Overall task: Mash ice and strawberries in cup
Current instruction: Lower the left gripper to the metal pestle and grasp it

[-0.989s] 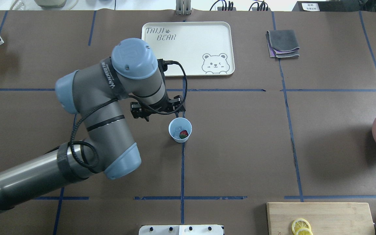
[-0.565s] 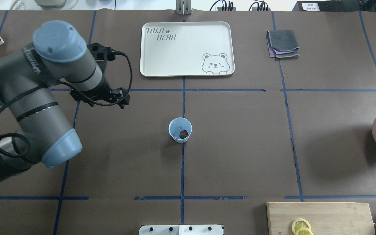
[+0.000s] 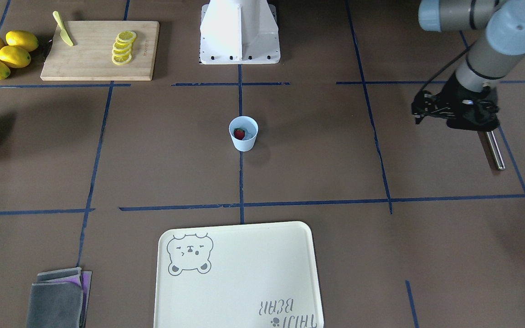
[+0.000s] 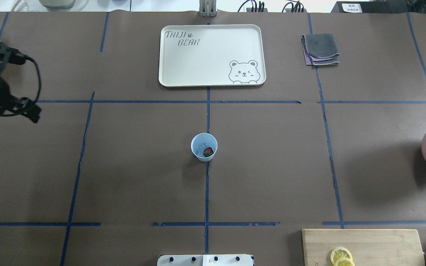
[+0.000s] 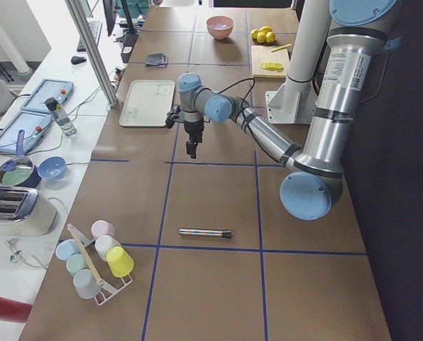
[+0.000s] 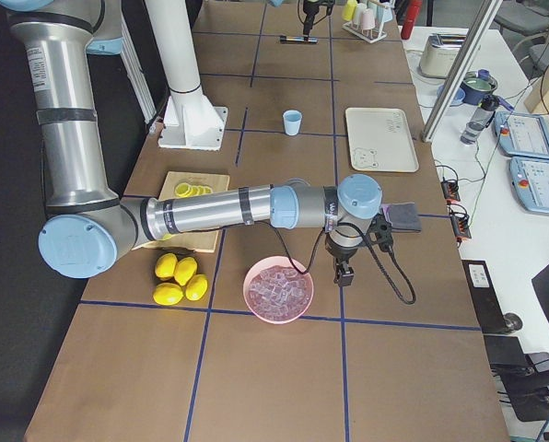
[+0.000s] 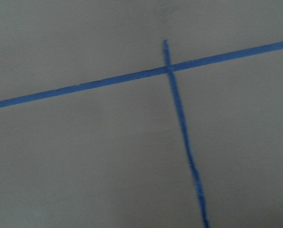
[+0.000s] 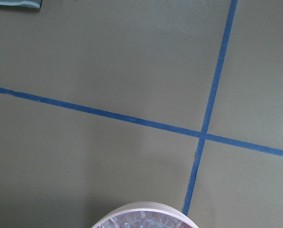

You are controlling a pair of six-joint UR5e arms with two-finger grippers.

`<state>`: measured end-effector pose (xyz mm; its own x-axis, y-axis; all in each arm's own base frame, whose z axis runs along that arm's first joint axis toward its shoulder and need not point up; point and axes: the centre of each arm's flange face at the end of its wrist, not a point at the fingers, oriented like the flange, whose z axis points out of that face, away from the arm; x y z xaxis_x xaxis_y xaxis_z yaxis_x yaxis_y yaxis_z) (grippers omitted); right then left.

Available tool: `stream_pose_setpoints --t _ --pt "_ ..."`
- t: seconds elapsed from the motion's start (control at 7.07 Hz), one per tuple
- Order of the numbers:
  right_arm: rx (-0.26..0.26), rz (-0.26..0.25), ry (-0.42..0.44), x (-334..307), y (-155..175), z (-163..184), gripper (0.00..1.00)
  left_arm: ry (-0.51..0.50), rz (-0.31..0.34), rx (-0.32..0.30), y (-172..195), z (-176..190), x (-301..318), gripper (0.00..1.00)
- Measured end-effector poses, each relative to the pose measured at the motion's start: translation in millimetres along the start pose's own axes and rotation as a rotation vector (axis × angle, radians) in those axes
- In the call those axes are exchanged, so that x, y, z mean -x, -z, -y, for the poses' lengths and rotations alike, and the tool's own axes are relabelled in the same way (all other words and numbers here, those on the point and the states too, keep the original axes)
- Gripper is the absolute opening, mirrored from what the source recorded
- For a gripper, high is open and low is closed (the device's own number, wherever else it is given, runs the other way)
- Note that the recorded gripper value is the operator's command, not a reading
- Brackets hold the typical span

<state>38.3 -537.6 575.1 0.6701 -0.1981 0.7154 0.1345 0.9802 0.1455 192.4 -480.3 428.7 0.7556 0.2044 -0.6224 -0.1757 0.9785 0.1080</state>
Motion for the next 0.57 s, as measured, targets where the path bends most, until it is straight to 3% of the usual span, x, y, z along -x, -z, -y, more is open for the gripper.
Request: stream_pose_setpoints --t 0.28,0.57 --pt "0.014 -0.008 -0.036 -26.0 -16.3 -23.2 1.0 0.013 0.009 0.025 0.6 -26.6 95.0 1.0" --pt "-0.03 -0.013 -0.062 -51.7 -22.1 -49.0 1.0 0.024 0.01 0.039 -12.8 -35.5 133.2 1.0"
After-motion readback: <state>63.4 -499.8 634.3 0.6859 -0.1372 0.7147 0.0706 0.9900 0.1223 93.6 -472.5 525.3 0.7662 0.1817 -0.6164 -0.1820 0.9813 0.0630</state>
